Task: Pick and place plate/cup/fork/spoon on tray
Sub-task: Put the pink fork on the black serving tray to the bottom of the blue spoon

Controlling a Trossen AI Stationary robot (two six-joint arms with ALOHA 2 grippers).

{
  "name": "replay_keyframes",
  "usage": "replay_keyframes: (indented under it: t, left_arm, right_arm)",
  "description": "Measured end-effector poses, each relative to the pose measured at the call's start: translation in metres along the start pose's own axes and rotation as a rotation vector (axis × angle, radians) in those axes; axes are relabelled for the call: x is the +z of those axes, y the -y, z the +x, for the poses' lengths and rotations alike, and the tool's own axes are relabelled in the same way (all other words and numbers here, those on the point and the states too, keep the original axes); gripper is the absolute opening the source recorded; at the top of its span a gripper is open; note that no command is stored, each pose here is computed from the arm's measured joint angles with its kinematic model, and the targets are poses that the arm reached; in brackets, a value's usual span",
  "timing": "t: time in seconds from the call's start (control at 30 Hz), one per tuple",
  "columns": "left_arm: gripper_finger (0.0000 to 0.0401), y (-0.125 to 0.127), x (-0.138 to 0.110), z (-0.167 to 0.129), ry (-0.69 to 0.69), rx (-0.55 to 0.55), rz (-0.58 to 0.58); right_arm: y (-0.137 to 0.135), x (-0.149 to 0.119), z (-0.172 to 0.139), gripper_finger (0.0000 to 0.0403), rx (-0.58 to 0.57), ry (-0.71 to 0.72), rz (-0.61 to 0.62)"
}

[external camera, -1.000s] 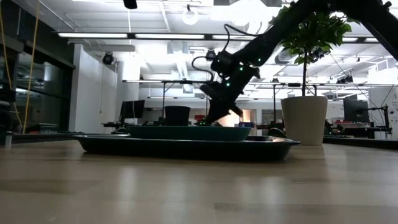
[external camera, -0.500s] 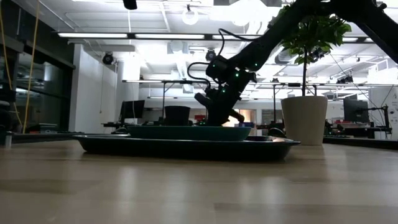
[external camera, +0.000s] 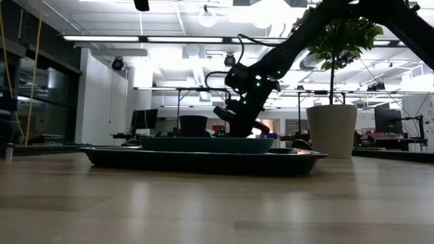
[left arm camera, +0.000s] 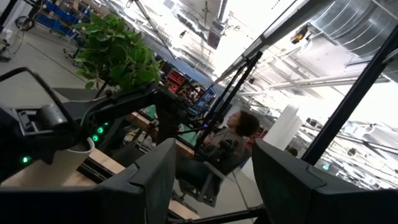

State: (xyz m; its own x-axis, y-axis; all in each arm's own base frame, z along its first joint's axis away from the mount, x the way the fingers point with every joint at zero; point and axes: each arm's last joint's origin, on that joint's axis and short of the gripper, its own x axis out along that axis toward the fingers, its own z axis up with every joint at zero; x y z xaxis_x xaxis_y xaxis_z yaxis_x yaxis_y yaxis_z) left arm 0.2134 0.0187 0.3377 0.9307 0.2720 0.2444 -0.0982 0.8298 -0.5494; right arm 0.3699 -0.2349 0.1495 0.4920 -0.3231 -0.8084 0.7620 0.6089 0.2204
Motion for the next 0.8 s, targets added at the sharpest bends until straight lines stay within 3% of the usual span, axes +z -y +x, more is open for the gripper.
replay_keyframes:
  t: [0.5, 0.8]
  left_arm:
    - [0.0195, 0.0, 0.0, 0.0, 0.0, 0.0, 0.0]
    - [0.0195, 0.0001, 0.0, 0.0, 0.0, -0.001, 0.0]
  right_arm:
    - [-0.008, -0.0084, 0.0078, 0.0, 0.026, -0.033, -0.04]
    - [-0.0111, -0.0085, 0.0075, 0.0, 0.118, -0.055, -0.082]
